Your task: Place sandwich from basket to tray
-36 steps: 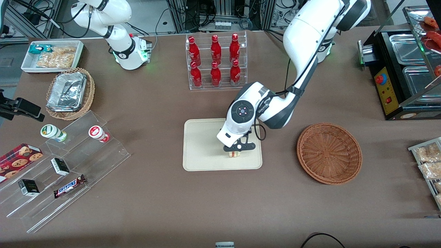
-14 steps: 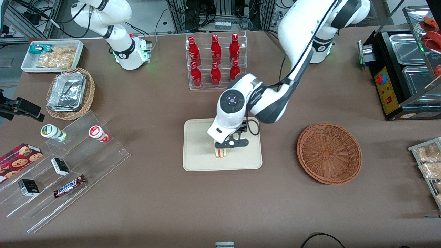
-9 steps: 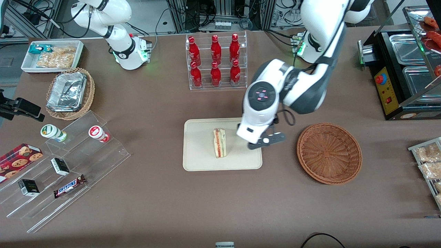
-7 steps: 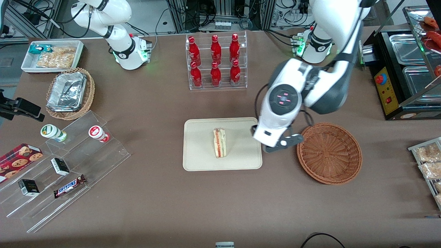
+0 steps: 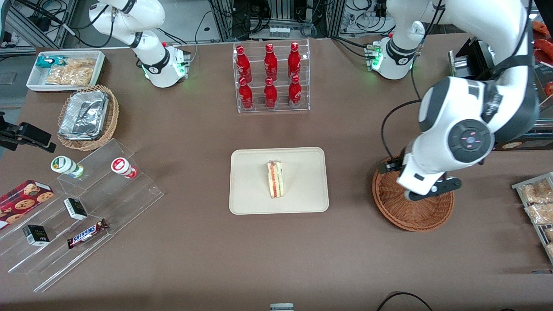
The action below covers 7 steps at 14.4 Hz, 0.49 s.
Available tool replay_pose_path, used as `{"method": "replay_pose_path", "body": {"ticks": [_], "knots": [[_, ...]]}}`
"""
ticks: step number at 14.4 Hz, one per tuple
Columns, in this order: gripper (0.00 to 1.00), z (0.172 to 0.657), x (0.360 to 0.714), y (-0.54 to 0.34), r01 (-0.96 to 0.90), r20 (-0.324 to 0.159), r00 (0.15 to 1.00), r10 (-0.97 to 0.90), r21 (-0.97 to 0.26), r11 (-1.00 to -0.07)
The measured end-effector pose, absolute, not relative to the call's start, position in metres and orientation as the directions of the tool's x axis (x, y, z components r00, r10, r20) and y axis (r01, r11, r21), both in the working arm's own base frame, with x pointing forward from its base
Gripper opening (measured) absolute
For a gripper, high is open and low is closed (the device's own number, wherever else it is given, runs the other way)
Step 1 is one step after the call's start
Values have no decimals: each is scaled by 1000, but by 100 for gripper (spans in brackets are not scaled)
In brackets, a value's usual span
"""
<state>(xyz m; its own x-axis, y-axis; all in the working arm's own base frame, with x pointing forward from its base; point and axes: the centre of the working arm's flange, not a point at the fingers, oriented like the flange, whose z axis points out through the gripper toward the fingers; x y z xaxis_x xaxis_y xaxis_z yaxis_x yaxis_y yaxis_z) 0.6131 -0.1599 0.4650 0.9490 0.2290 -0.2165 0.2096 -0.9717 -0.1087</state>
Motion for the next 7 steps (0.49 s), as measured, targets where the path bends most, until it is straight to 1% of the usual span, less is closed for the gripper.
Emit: {"method": "replay_pose_path", "body": {"ticks": [4, 7], "knots": [[100, 491, 594, -104, 142, -232, 960, 155, -73, -987], [100, 520, 578, -74, 76, -219, 972, 82, -36, -996]]}}
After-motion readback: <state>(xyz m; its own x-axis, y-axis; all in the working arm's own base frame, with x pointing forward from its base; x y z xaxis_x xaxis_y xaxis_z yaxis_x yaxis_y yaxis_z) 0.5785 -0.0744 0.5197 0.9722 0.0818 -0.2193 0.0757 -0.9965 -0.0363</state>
